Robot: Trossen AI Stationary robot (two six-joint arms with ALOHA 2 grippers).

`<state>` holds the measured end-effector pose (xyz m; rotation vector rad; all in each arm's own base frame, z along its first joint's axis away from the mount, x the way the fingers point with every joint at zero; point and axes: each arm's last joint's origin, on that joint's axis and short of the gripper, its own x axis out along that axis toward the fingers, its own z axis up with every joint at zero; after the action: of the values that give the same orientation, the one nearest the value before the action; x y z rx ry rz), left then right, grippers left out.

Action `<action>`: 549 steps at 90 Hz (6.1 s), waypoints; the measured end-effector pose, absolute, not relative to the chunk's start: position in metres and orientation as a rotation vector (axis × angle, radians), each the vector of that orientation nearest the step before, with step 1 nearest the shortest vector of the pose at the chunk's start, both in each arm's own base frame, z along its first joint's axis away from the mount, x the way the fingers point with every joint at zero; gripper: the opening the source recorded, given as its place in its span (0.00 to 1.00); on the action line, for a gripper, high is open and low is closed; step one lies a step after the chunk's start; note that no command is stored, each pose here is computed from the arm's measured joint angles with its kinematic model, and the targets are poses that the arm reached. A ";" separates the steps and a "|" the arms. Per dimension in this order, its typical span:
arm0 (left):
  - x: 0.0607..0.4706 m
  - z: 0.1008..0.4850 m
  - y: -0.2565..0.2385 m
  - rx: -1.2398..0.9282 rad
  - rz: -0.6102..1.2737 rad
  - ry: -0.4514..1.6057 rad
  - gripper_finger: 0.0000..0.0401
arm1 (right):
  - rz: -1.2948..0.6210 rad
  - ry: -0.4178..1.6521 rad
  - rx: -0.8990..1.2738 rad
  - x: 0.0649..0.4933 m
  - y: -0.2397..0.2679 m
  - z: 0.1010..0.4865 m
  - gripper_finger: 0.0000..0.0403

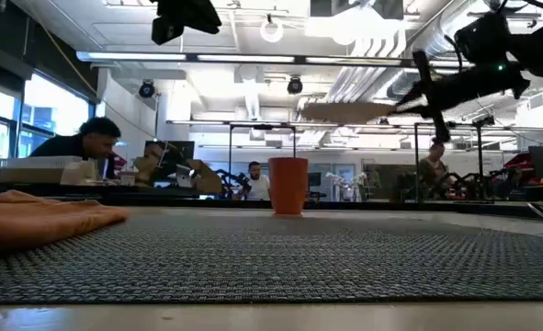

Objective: Set table place
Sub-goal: Put the orange plate to the right side of the orange table napkin on the gray tablemat, then adjust the gray tablemat, then put the orange cup to the top of the orange table napkin on the tablemat

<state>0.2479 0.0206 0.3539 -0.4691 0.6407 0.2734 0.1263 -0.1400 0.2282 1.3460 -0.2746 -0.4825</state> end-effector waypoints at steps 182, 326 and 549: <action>0.175 0.353 0.016 -0.530 0.262 0.957 0.11 | -0.055 0.878 1.105 0.347 0.001 0.118 0.50; 0.221 0.227 0.020 -0.491 0.325 0.881 0.00 | -0.502 1.191 0.919 0.279 0.002 0.219 0.33; 0.134 0.391 0.007 -0.673 0.037 0.050 0.00 | -0.234 1.014 0.676 0.531 -0.012 0.204 0.00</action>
<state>0.1345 0.0074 0.3913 -0.6727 0.0498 0.0371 0.5305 -0.0123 0.2044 0.6760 1.0141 -0.2339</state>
